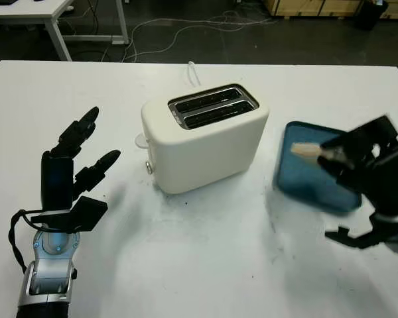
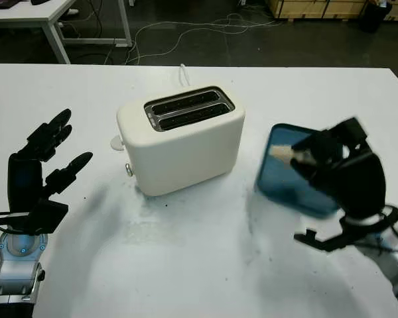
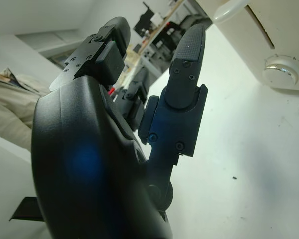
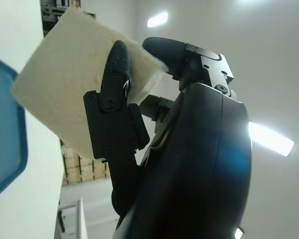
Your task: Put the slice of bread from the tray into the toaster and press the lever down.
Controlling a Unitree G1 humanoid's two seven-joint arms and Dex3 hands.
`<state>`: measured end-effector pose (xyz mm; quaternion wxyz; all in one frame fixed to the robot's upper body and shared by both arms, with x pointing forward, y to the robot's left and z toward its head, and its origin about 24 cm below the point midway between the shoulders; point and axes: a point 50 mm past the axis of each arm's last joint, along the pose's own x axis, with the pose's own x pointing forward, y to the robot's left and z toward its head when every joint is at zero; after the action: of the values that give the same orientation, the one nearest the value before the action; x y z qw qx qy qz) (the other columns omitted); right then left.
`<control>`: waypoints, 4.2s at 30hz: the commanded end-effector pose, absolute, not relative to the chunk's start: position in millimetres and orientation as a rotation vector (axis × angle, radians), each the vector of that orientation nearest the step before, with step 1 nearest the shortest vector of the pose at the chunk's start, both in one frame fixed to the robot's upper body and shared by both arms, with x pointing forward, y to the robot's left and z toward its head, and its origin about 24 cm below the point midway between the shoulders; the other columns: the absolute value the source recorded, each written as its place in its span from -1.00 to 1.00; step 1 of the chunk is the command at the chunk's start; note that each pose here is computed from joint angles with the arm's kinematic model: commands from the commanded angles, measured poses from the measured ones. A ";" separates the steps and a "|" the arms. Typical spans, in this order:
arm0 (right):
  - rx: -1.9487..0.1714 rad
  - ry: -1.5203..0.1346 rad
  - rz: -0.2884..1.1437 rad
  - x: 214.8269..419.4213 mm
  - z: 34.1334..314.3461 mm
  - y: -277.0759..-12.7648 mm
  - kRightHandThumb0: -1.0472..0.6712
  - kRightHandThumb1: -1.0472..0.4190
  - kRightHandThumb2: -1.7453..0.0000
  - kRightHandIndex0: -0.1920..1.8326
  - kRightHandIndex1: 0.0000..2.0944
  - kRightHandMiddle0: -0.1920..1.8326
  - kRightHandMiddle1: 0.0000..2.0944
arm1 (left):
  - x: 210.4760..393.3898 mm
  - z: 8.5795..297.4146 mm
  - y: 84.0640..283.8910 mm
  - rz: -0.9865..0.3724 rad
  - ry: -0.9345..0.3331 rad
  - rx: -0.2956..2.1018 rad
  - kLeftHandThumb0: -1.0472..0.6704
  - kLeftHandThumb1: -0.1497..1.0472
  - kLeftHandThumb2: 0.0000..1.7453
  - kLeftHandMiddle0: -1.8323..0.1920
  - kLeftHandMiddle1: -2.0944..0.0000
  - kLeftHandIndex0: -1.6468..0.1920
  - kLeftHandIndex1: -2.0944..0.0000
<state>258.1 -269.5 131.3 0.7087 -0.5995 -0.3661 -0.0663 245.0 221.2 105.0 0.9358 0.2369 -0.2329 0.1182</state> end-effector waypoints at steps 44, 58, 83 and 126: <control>-1.323 -0.538 0.196 281.9 171.7 -281.7 -0.35 -0.83 0.81 -0.34 0.67 -0.37 0.41 | 241.5 105.3 220.8 0.248 -0.471 0.493 -0.31 0.79 -0.96 0.19 1.00 0.20 1.00; -1.781 0.041 0.656 210.7 150.9 -259.7 -0.57 -0.71 1.00 -0.81 -0.97 -0.79 -1.00 | 243.3 104.2 222.9 0.248 -0.484 0.501 -0.32 0.79 -0.95 0.19 1.00 0.20 1.00; -2.209 0.180 0.490 213.4 106.7 -284.1 0.06 -0.83 0.73 -0.81 -1.00 -0.81 -1.00 | 243.3 105.9 225.4 0.261 -0.492 0.498 -0.33 0.79 -0.95 0.18 1.00 0.21 1.00; -1.748 -0.147 0.480 233.5 60.2 -300.9 -0.12 -0.83 0.86 -0.80 -0.30 -0.78 -0.63 | 243.4 107.6 222.6 0.302 -0.499 0.495 -0.26 0.79 -0.94 0.16 1.00 0.18 1.00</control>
<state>239.4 -304.7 76.5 0.6124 -0.7654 -0.0659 0.1865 242.8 223.7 103.9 0.9292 0.2463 -0.2346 0.1446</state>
